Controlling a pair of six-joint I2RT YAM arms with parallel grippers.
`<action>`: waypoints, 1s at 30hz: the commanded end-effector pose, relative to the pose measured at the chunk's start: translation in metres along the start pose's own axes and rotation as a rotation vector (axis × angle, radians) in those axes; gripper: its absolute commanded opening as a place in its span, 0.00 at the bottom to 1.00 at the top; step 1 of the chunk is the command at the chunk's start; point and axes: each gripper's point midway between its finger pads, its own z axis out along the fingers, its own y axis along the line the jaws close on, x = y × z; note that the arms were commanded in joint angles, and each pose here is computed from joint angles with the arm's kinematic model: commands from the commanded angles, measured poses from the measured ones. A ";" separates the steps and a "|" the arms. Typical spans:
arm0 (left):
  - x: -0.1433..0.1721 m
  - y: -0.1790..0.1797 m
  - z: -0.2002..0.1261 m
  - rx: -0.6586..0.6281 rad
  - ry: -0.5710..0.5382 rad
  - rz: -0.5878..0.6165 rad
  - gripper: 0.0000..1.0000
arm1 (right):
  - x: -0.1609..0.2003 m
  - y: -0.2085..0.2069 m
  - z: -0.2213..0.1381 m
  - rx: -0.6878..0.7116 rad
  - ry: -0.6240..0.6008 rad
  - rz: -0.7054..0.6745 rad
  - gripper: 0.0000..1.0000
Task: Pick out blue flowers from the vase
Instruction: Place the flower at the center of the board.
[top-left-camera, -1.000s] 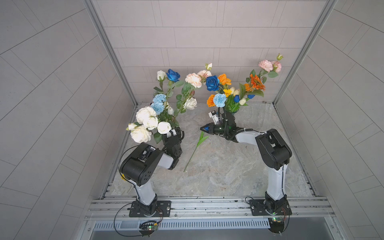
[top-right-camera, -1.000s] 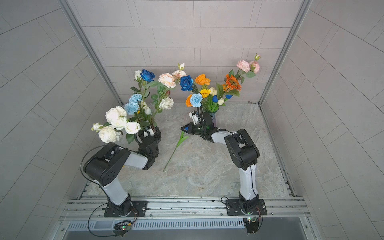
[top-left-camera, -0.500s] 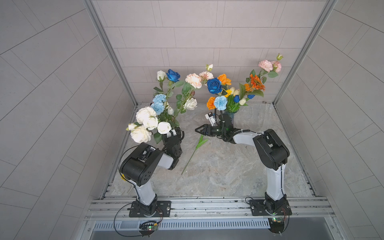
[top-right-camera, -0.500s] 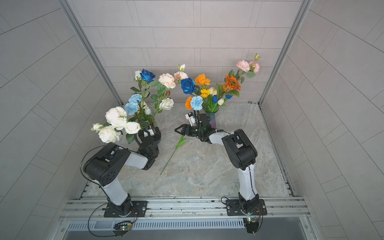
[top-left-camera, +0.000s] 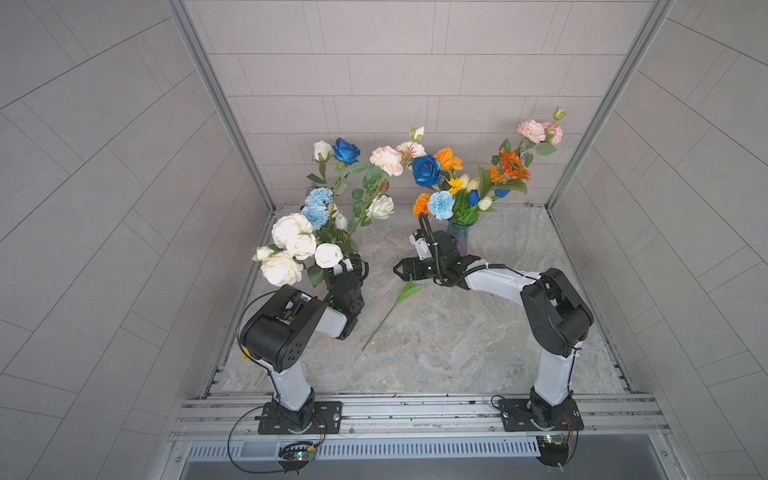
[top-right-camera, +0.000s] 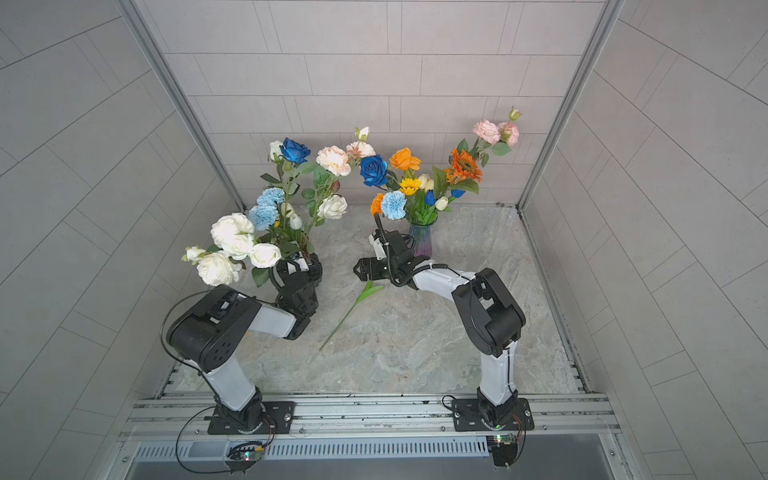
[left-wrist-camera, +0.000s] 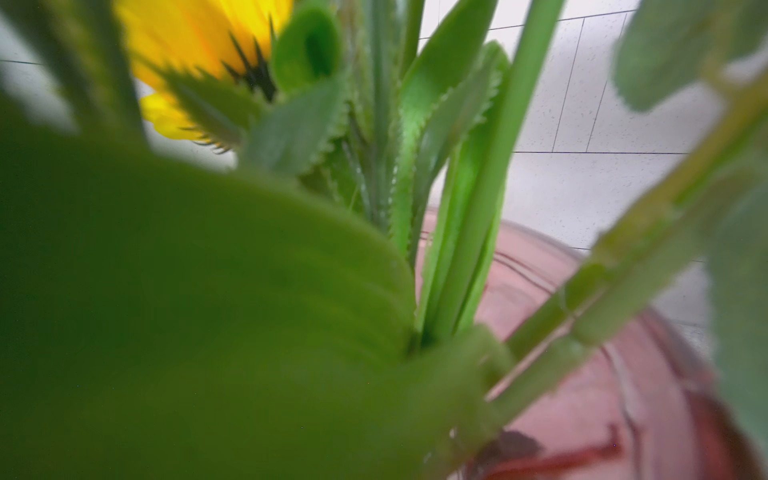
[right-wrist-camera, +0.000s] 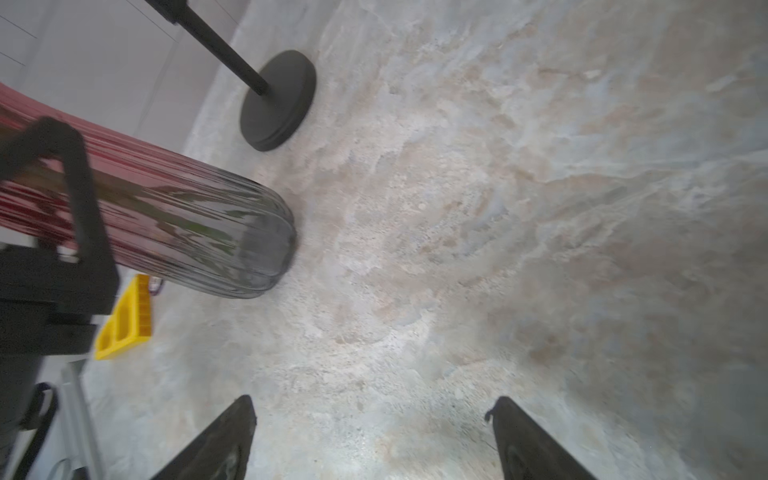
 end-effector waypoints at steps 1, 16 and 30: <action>-0.005 -0.002 -0.004 0.019 -0.006 0.000 0.74 | 0.002 -0.013 0.003 0.200 0.016 -0.082 0.90; -0.005 -0.002 -0.005 0.021 -0.005 -0.007 0.74 | -0.048 -0.010 0.032 0.517 0.017 -0.206 0.97; -0.005 -0.001 -0.005 0.014 -0.005 -0.006 0.74 | 0.015 0.028 -0.028 0.336 0.053 -0.319 0.92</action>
